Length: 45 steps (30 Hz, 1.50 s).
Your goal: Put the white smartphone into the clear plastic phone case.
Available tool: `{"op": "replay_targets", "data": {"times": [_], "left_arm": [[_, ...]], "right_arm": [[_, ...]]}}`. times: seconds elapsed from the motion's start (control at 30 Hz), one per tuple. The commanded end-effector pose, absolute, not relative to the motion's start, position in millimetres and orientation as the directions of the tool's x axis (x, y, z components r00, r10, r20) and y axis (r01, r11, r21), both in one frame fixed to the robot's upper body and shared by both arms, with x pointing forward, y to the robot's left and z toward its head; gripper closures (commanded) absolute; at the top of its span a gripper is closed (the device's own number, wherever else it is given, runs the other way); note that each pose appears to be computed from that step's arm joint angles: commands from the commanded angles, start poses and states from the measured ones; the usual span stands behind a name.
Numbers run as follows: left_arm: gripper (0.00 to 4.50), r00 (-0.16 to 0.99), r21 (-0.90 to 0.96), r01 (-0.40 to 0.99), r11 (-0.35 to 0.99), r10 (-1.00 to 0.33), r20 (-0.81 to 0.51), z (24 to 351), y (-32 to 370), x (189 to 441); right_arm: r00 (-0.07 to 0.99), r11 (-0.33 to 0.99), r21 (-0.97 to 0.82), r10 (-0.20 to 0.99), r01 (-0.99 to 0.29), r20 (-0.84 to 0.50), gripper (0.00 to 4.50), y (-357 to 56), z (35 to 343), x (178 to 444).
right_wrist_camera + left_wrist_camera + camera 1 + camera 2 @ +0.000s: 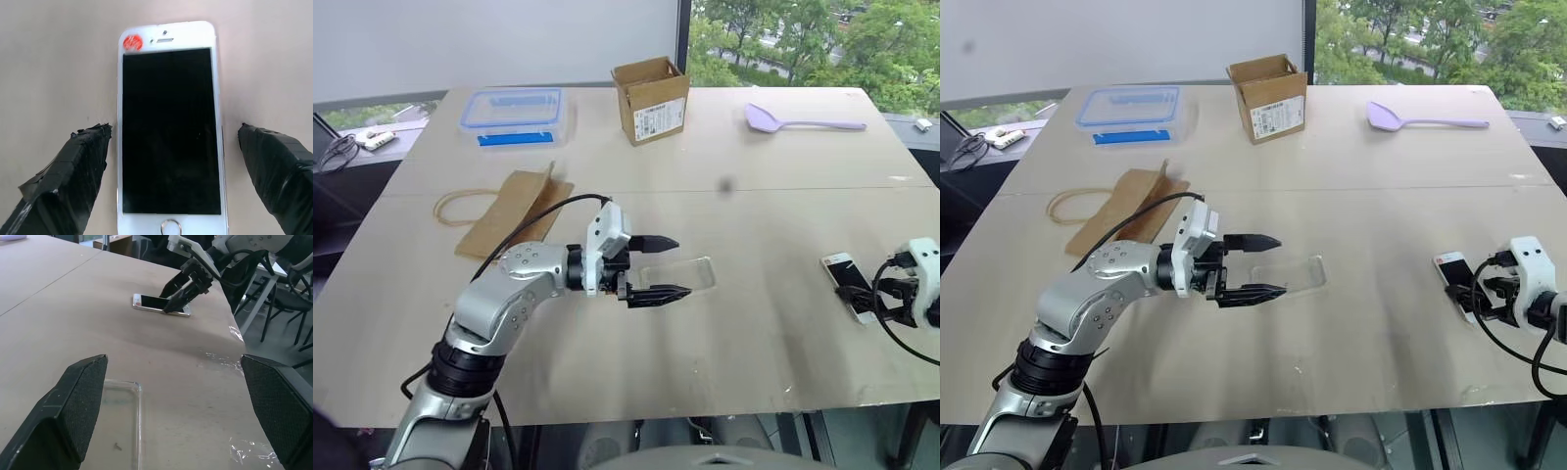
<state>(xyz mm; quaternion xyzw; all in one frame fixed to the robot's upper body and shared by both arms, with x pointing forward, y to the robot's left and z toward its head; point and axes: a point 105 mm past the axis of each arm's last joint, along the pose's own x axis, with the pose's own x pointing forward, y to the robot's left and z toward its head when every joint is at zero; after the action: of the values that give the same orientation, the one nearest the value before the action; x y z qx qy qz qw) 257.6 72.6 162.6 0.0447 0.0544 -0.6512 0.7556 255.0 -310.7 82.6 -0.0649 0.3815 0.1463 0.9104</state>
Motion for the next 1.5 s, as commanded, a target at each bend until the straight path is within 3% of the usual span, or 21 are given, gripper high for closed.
{"op": "replay_targets", "data": {"times": [0.03,0.17,0.3,0.43,0.53,0.7,0.9,1.0,1.2,1.5], "left_arm": [[0.01,0.148,0.041,0.989,0.143,-0.98,-0.137,166.9,72.8,254.1],[0.0,0.143,0.035,0.99,0.139,-0.98,-0.14,165.2,70.8,253.9],[0.0,0.16,0.054,0.987,0.152,-0.971,-0.177,156.3,76.4,257.3],[0.0,0.235,0.087,0.971,0.223,-0.958,-0.162,156.4,81.7,261.7],[0.0,0.267,0.081,0.963,0.255,-0.939,-0.218,141.3,95.0,263.5],[0.0,0.321,0.084,0.947,0.31,-0.907,-0.273,127.2,113.8,265.7],[0.0,0.354,0.071,0.935,0.349,-0.888,-0.294,117.7,128.9,260.8],[0.0,0.373,0.069,0.926,0.371,-0.876,-0.306,111.7,131.7,255.9],[0.0,0.406,0.08,0.912,0.402,-0.861,-0.307,108.8,135.9,252.1],[0.0,0.432,0.083,0.9,0.428,-0.851,-0.3,93.8,137.0,252.2]], "right_arm": [[0.539,0.93,-0.008,0.205,-0.367,-0.817,0.25,-308.7,44.1,237.4],[0.529,0.918,-0.061,0.17,-0.391,-0.831,1.61,-316.6,37.9,236.2],[0.595,0.902,-0.121,0.167,-0.414,-0.786,1.63,-317.1,49.0,241.9],[0.72,0.81,-0.135,0.415,-0.57,-0.556,1.64,-266.0,104.8,261.0],[0.666,0.667,-0.197,0.578,-0.718,-0.471,1.64,-217.2,139.9,269.8],[0.437,0.282,-0.348,0.72,-0.894,-0.539,1.66,-147.4,160.4,279.7],[0.289,0.0,-0.404,0.699,-0.915,-0.654,1.67,-103.0,150.0,300.9],[0.241,-0.144,-0.408,0.615,-0.902,-0.751,1.68,-93.2,133.1,314.3],[0.183,-0.32,-0.392,0.525,-0.863,-0.831,1.71,-79.7,118.5,318.6],[0.164,-0.393,-0.395,0.506,-0.831,-0.847,1.71,-65.5,119.4,308.8]]}}
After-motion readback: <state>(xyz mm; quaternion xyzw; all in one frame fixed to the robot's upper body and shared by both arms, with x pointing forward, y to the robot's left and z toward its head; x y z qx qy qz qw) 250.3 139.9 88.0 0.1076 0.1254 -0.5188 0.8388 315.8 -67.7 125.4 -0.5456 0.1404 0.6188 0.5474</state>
